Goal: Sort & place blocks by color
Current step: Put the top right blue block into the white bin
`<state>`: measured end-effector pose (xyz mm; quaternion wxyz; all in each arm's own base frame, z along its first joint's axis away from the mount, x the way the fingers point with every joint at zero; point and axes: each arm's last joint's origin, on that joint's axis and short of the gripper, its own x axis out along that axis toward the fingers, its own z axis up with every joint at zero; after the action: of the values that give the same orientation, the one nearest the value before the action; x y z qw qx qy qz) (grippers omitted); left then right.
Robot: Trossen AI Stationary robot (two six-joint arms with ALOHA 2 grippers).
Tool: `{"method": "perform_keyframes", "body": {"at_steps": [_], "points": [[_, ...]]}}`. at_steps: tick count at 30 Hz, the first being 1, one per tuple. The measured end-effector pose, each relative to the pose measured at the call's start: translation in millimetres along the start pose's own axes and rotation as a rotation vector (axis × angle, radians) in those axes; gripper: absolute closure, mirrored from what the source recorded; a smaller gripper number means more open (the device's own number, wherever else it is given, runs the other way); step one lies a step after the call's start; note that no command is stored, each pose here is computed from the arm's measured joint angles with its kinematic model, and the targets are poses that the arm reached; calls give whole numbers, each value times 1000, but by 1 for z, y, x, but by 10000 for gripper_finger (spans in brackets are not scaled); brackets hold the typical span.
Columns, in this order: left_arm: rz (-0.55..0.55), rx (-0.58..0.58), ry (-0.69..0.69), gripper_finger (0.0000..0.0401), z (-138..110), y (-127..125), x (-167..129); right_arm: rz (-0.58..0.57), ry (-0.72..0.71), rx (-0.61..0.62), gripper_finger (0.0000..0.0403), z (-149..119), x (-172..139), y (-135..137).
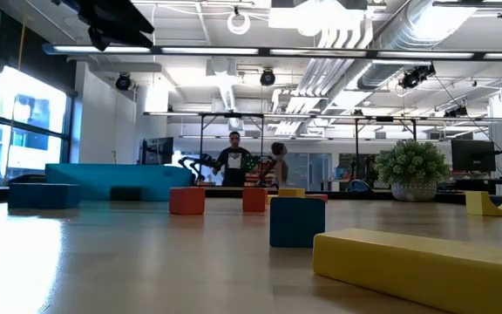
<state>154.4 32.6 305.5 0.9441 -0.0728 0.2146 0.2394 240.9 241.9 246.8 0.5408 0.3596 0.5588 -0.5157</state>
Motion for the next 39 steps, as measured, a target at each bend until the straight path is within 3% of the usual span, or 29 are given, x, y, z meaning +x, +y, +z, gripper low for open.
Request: {"method": "perform_keyframes", "body": {"at_steps": [11,20,33,39], "points": [[13,-2,117,204,-4,14,20,93,-120,-28,229,55,-13,17],[42,-54,206,204,-9,34,34,109,-213,-139,229,115,-25,21],[136,-95,310,204,-15,67,58,45,-314,-379,229,237,-42,-3],[207,-111,306,204,1,87,64,38,-331,-484,229,295,-42,-21]]}}
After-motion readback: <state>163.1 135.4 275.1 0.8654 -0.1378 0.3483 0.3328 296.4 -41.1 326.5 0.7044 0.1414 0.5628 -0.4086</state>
